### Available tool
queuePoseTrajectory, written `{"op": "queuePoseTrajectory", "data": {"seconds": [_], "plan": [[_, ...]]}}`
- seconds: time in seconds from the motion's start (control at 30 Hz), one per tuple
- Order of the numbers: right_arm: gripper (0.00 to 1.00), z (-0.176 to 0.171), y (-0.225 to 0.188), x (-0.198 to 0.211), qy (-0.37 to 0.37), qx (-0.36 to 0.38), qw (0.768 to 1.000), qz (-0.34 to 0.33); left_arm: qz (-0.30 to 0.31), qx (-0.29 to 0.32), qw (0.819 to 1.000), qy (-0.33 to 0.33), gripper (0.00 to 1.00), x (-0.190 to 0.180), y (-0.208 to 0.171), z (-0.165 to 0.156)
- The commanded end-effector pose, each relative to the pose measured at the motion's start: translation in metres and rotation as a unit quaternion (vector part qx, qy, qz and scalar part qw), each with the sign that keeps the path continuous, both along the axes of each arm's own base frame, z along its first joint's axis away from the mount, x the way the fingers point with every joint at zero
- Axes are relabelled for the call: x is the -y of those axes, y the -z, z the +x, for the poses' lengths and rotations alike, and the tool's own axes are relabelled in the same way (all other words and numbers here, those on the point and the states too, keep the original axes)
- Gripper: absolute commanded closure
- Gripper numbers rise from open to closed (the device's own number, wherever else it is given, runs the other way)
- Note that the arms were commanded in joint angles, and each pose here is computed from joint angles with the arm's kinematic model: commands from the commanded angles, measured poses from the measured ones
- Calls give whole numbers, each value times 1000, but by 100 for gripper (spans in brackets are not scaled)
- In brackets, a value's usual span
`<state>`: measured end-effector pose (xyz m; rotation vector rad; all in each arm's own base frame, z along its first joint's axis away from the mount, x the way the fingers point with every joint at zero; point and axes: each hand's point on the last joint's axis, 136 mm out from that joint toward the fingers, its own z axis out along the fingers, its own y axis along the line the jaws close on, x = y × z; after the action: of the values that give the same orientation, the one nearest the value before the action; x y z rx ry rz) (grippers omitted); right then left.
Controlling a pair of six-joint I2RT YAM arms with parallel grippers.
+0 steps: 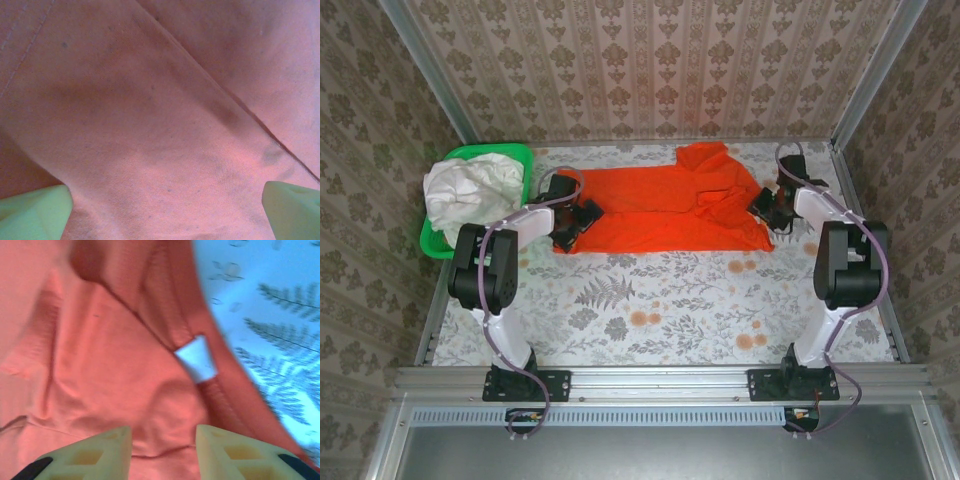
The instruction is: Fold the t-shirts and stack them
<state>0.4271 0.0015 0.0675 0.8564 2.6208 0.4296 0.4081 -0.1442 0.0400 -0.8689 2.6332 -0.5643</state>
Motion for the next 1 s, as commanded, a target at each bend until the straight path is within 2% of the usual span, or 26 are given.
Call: {"op": "queuePoseTrajectory", "data": {"seconds": [0.0,0.17,0.33,0.7,0.8,0.97], "plan": [[65,-23,3,5,-18,-15,999,-29,14,-44,999,9,0,-2,23,-24],[75,-36,19,7,-13,-38,999,-24,11,-49,999,5,0,-2,28,-27],[99,-28,20,19,0,-37,999,-36,13,-56,998,2,0,-4,34,-32],[100,6,20,49,16,-26,998,-53,17,-71,997,-1,0,-8,44,-39],[88,4,22,51,12,-40,998,-48,18,-69,997,1,0,-7,42,-36],[64,10,-7,44,9,2,999,-37,24,-42,999,23,0,-1,17,-23]]}}
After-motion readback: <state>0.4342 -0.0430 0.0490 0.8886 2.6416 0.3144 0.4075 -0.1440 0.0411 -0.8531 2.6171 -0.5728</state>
